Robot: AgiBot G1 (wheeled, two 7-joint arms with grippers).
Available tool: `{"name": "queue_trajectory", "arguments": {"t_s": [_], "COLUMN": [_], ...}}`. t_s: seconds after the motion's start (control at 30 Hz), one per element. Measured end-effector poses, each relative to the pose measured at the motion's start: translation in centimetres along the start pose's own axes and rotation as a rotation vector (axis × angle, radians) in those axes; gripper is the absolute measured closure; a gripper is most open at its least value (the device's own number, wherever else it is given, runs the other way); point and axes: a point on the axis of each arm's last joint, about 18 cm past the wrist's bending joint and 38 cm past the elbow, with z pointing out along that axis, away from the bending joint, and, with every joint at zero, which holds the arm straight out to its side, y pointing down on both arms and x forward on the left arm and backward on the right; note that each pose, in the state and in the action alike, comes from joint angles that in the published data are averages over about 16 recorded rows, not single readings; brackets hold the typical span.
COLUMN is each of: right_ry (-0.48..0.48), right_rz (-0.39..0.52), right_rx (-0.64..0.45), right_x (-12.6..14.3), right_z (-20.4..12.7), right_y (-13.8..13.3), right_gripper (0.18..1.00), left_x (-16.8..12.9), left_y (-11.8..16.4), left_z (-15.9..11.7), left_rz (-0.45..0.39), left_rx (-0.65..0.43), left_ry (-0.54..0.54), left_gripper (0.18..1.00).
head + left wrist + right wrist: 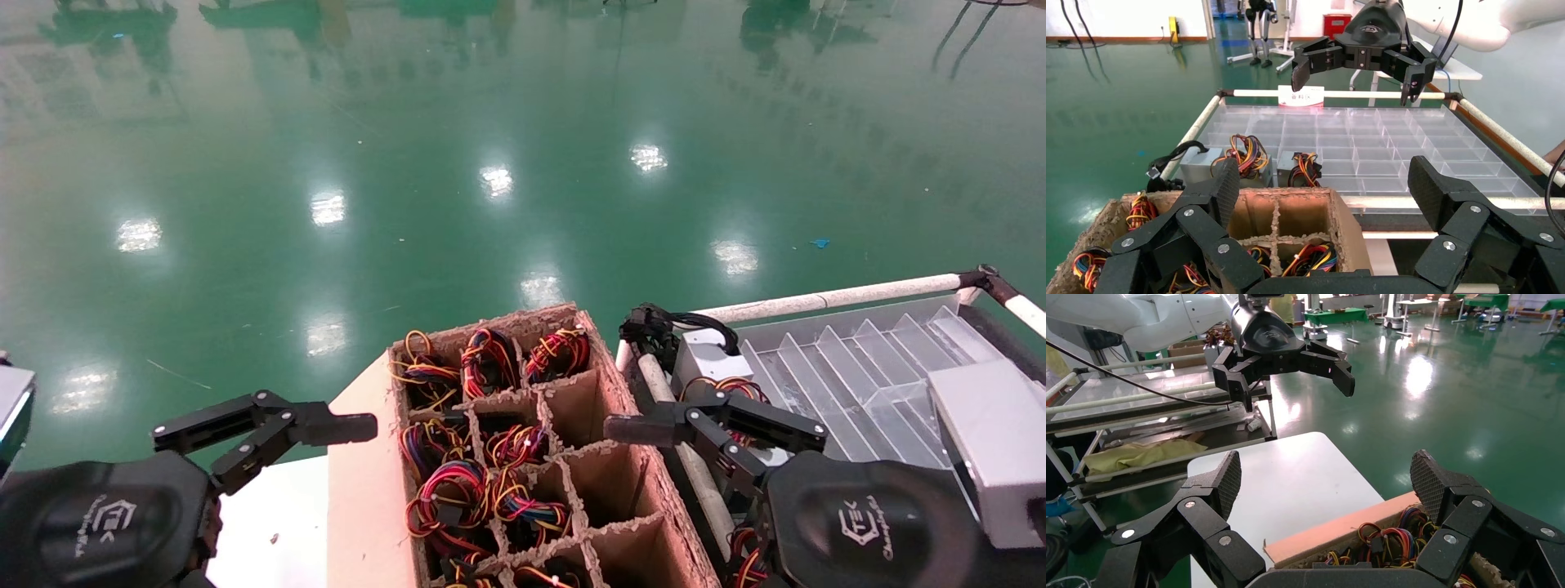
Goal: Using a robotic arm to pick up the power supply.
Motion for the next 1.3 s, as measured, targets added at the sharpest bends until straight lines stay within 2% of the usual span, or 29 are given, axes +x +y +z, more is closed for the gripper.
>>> {"name": "queue_trajectory", "arguments": {"t_s": [0.87, 1.07, 1.3], "right_ry": [0.000, 0.000, 0.000], "right_rz": [0.000, 0.000, 0.000], "right_rx": [0.000, 0.000, 0.000], "right_x": [0.00, 0.00, 0.00], "right_z": [0.00, 0.00, 0.00], "right_y": [0.00, 0.00, 0.00], "right_gripper": [0.178, 0.178, 0.178], "left_x": [0.00, 0.00, 0.00], "left_y": [0.00, 0.00, 0.00], "left_z": [0.00, 0.00, 0.00], "left_rz": [0.000, 0.000, 0.000], "left_rx": [0.000, 0.000, 0.000], "left_ry": [0.000, 0.000, 0.000], "left_gripper": [0.191, 0.216, 0.292]}}
